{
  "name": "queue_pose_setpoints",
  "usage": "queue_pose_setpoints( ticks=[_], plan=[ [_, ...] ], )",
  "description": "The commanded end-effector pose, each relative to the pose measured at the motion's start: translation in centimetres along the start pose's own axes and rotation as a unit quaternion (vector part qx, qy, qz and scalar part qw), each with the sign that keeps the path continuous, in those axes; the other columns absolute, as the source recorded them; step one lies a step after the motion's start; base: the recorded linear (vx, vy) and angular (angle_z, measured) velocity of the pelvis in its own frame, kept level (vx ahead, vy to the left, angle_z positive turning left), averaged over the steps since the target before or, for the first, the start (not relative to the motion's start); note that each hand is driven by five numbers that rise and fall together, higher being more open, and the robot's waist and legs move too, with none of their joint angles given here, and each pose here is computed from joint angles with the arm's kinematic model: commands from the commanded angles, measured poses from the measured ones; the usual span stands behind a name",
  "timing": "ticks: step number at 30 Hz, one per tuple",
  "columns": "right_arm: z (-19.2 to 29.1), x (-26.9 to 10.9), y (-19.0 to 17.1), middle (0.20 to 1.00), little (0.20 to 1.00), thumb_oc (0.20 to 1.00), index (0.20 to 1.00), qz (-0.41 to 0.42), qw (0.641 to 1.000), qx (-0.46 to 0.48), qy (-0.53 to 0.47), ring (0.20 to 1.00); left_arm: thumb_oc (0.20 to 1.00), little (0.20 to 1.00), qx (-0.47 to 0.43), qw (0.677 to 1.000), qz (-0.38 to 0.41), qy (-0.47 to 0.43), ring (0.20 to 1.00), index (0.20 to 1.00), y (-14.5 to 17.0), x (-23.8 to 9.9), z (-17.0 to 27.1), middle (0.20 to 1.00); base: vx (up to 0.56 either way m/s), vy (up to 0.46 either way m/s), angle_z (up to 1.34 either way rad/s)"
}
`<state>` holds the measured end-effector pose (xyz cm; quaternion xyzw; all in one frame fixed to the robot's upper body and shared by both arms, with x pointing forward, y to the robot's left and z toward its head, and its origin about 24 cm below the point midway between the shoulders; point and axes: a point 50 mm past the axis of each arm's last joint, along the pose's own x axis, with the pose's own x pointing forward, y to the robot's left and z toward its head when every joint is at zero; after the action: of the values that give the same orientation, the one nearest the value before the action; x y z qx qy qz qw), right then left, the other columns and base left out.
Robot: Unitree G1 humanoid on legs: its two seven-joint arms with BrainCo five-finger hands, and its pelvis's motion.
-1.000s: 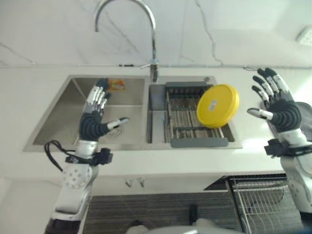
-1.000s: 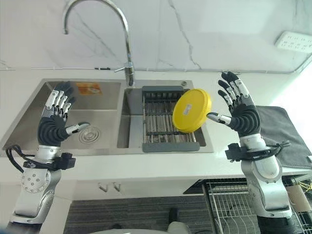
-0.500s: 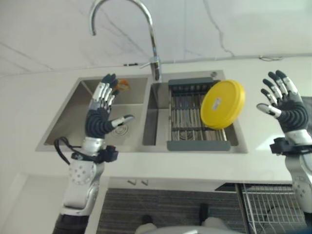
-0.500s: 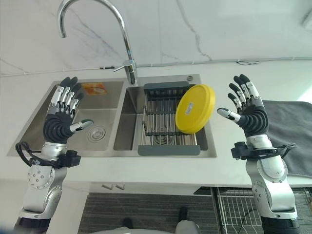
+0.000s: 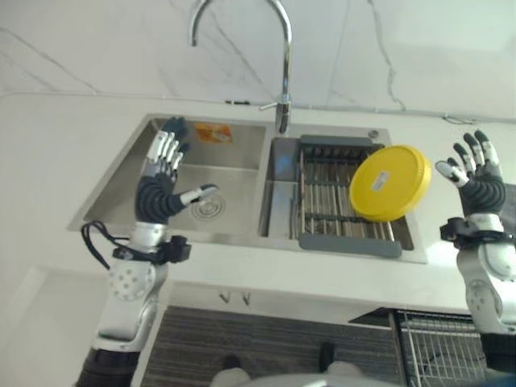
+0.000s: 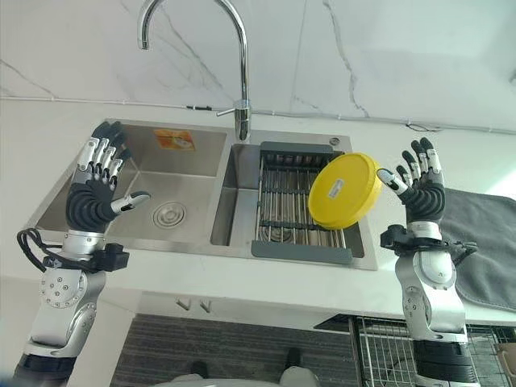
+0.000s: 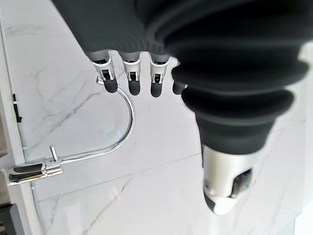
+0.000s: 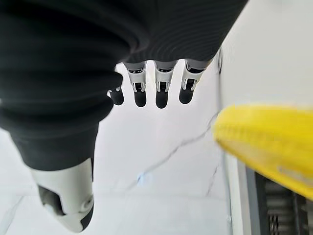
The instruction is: Place the dishes in the dishwasher.
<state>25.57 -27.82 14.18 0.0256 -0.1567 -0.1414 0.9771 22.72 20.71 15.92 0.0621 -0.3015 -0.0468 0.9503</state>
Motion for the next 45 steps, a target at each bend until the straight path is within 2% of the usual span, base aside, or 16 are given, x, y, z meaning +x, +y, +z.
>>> queue_pose_setpoints(
  ticks=[1, 12, 18, 31, 45],
  plan=[
    [3.2, 1.5, -0.3, 1.000, 1.000, 1.000, 1.000, -0.014, 0.996, -0.006, -0.084, 1.000, 1.000, 1.000, 0.036, 0.999, -0.006, -0.038, 1.000, 1.000, 0.9, 1.3, 1.1, 1.000, 0.03, -0.014, -0.03],
    [1.5, 2.0, -1.5, 1.000, 1.000, 1.000, 1.000, -0.028, 0.999, -0.030, -0.030, 1.000, 1.000, 1.000, 0.033, 0.999, -0.007, -0.023, 1.000, 1.000, 1.0, 0.9, 0.6, 1.000, 0.03, -0.004, -0.01],
    [-0.4, 2.1, -1.9, 1.000, 1.000, 1.000, 1.000, -0.014, 0.999, -0.021, 0.045, 1.000, 1.000, 1.000, 0.039, 0.999, -0.010, -0.016, 1.000, 1.000, 0.9, 0.9, 0.3, 1.000, 0.00, 0.000, 0.00],
    [-2.2, 2.2, -2.6, 1.000, 1.000, 1.000, 1.000, -0.029, 0.991, -0.038, 0.124, 1.000, 1.000, 1.000, 0.023, 1.000, 0.001, 0.005, 1.000, 1.000, 1.2, 0.7, -0.1, 1.000, 0.00, 0.000, 0.00],
    [-2.4, 2.4, -1.6, 1.000, 1.000, 1.000, 1.000, 0.007, 0.989, -0.024, 0.144, 1.000, 1.000, 1.000, 0.026, 1.000, 0.002, 0.007, 1.000, 1.000, 1.2, 0.8, 0.0, 1.000, 0.00, 0.000, 0.00]
  ],
)
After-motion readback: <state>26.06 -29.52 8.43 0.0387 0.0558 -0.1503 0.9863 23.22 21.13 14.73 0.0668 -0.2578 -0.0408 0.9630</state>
